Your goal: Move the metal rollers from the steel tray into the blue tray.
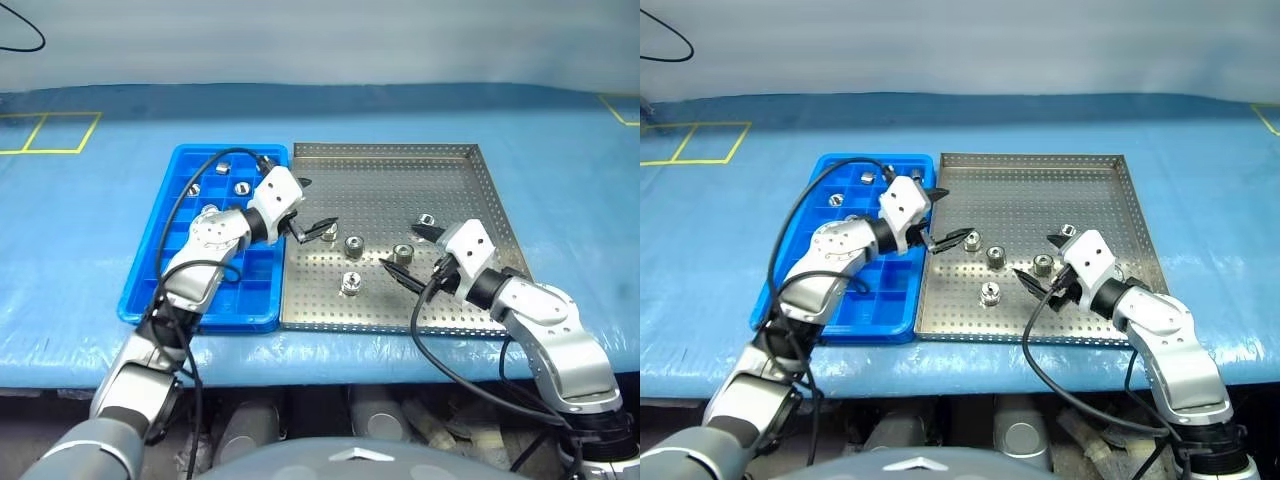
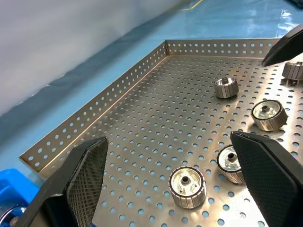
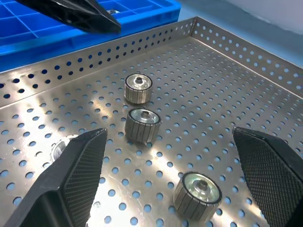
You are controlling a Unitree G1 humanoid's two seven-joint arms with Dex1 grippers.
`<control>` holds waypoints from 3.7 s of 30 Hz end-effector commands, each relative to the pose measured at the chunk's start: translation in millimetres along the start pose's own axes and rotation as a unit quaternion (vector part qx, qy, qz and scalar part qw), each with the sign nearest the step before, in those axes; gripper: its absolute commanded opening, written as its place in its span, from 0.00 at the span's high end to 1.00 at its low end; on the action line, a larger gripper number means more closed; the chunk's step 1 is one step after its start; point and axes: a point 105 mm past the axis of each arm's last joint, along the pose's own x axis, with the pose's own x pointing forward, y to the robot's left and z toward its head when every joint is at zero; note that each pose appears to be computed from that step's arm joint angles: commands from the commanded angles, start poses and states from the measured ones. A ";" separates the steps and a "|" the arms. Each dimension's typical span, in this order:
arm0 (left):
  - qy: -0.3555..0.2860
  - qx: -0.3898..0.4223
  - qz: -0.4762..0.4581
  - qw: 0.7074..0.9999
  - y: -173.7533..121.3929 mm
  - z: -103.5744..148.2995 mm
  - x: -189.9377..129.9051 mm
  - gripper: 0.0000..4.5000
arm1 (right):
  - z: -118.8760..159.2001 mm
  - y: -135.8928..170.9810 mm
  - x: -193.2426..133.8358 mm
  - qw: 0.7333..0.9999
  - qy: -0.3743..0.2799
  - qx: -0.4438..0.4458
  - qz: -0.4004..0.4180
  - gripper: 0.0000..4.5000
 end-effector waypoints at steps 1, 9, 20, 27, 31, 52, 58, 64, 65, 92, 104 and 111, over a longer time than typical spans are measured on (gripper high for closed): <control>0.023 0.029 0.001 0.999 5.5 1.0 12.7 0.00 | 13.1 -2.9 -5.5 0.999 -0.023 -0.015 -0.017 0.01; 0.121 0.116 -0.017 0.986 19.3 -12.9 19.6 0.00 | 13.6 -3.8 -5.4 0.999 -0.028 -0.016 -0.026 0.01; 0.148 0.135 0.013 0.980 44.7 -15.6 -3.3 0.00 | 12.9 -4.0 -3.3 0.999 -0.031 -0.014 -0.028 0.01; 0.151 0.127 -0.012 0.980 42.3 -17.2 -18.3 0.00 | 13.1 -3.9 -0.9 0.999 -0.033 -0.014 -0.026 0.01; 0.156 0.118 -0.033 0.980 35.3 -21.5 -19.3 0.00 | 13.9 -3.2 0.7 0.999 -0.035 -0.014 -0.024 0.01; 0.210 0.108 -0.055 0.970 29.0 -50.7 -15.1 0.00 | 15.9 -3.8 -0.2 0.999 -0.038 -0.014 -0.033 0.01; 0.210 0.107 -0.052 0.970 29.8 -51.4 -15.3 0.34 | 17.1 -4.9 0.0 0.998 -0.039 -0.015 -0.036 0.00; 0.209 0.106 -0.052 0.971 30.0 -51.3 -16.9 0.42 | 18.4 -5.5 1.1 0.998 -0.041 -0.017 -0.038 0.00; 0.208 0.106 -0.052 0.971 29.9 -51.2 -17.1 0.46 | 18.6 -5.7 1.4 0.998 -0.041 -0.017 -0.038 0.00; 0.081 0.048 0.120 0.988 78.5 10.5 -64.3 0.63 | 24.0 0.4 11.6 0.998 -0.052 -0.020 -0.012 0.00; 0.229 0.021 0.332 0.915 85.1 -25.9 -211.1 0.63 | 34.5 15.0 30.3 0.994 -0.069 -0.024 0.081 0.00; 0.257 -0.034 0.366 0.894 61.8 -53.7 -231.9 0.63 | 61.3 46.2 41.0 0.972 -0.108 -0.039 0.204 0.00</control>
